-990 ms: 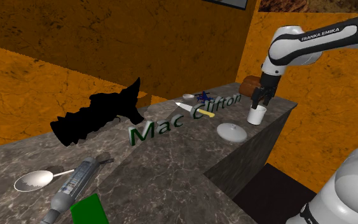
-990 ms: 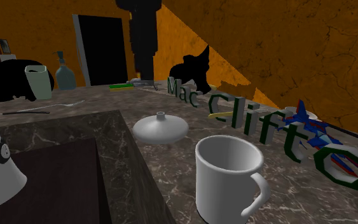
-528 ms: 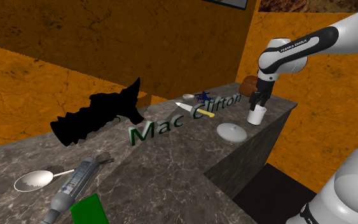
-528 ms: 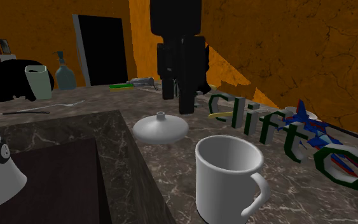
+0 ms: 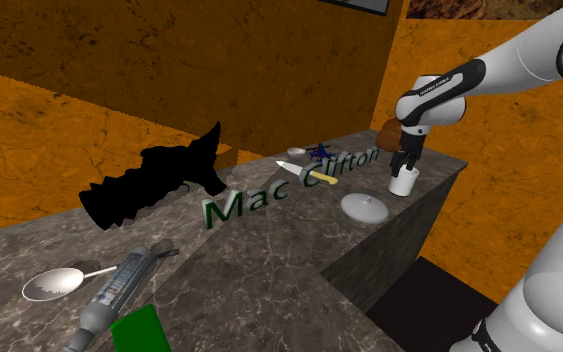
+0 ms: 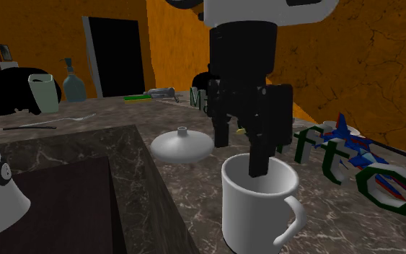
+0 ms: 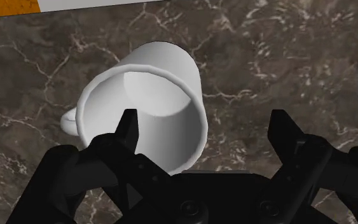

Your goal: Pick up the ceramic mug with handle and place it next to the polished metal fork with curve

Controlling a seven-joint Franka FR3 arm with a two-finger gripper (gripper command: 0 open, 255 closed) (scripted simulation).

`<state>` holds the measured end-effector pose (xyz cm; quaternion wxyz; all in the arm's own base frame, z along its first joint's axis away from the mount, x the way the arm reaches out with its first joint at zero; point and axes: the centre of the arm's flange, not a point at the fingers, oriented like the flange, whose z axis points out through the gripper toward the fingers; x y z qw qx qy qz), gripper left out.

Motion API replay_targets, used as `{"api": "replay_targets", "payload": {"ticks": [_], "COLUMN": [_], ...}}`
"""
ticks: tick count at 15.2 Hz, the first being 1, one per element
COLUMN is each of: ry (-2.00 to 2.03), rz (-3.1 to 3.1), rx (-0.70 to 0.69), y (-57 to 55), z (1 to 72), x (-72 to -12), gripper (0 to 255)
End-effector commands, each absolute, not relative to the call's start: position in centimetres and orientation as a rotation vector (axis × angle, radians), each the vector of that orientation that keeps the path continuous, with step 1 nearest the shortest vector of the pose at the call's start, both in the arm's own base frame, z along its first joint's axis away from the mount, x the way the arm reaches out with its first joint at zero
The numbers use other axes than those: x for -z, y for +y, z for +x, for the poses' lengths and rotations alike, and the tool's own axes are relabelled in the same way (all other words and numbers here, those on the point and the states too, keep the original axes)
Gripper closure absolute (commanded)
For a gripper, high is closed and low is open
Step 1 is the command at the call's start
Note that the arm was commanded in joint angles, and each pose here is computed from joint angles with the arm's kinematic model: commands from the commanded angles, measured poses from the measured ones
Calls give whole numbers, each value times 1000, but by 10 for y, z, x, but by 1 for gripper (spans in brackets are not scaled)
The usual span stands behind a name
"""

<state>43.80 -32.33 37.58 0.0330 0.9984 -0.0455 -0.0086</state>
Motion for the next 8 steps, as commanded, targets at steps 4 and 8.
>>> {"api": "replay_targets", "payload": {"ticks": [4,8], "ry": [-139,-139], "rz": [3071,3071], "rx": [26,26], "y": [-326,-327], "z": [439,439], "x": [-351,-348], "gripper": [0,0]}}
